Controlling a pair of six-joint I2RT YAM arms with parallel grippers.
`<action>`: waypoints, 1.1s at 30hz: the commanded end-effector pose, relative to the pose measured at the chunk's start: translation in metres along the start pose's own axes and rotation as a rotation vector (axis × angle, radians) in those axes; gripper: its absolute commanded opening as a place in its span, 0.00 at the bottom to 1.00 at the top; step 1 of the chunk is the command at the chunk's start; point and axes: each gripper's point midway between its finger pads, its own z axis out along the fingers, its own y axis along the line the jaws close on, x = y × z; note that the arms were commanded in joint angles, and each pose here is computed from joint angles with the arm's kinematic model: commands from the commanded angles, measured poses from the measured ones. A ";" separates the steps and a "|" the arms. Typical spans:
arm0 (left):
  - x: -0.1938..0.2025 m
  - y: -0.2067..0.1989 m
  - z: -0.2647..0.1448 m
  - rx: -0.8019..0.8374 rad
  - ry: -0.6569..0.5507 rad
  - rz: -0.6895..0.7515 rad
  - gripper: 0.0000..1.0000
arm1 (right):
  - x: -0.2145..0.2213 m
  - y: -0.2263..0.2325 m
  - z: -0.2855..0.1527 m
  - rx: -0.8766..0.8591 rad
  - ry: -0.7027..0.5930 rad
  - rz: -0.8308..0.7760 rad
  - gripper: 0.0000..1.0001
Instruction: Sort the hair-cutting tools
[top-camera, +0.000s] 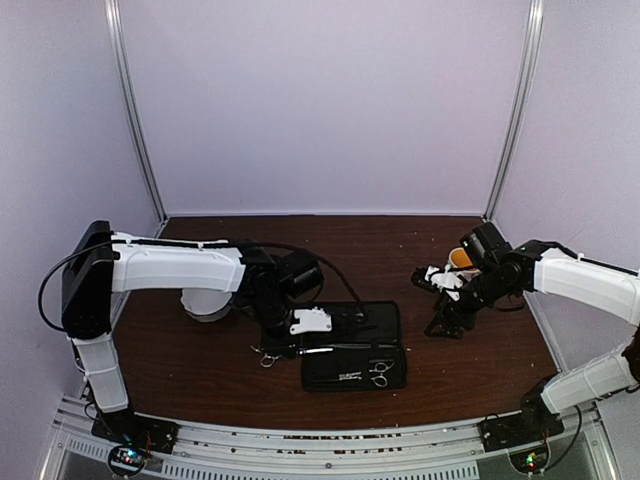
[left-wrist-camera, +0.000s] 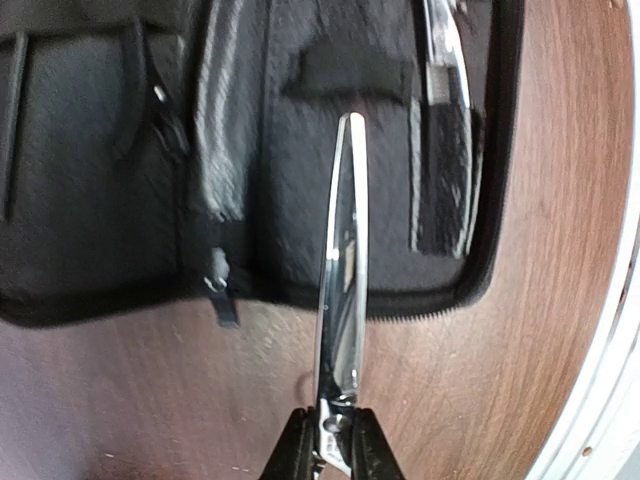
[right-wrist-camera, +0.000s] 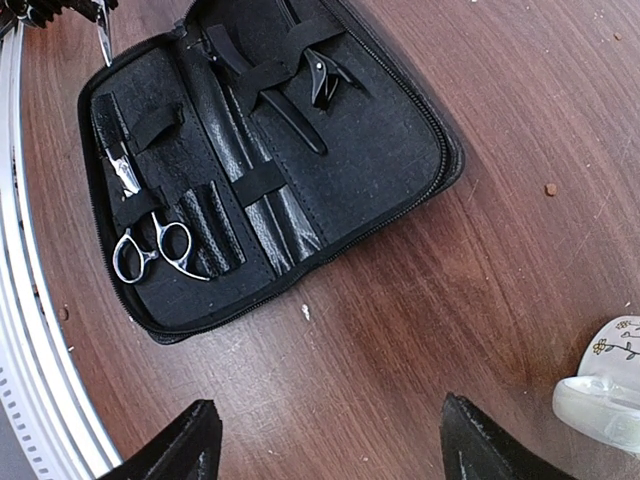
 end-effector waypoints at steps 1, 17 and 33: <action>0.006 -0.004 0.006 0.019 0.109 0.001 0.00 | -0.002 0.001 -0.001 -0.013 -0.007 -0.005 0.77; -0.004 -0.001 0.026 0.023 0.240 -0.020 0.00 | -0.003 0.002 -0.003 -0.018 -0.016 -0.009 0.77; -0.045 0.006 0.035 0.037 0.213 -0.009 0.00 | -0.004 0.004 -0.005 -0.017 -0.022 -0.015 0.77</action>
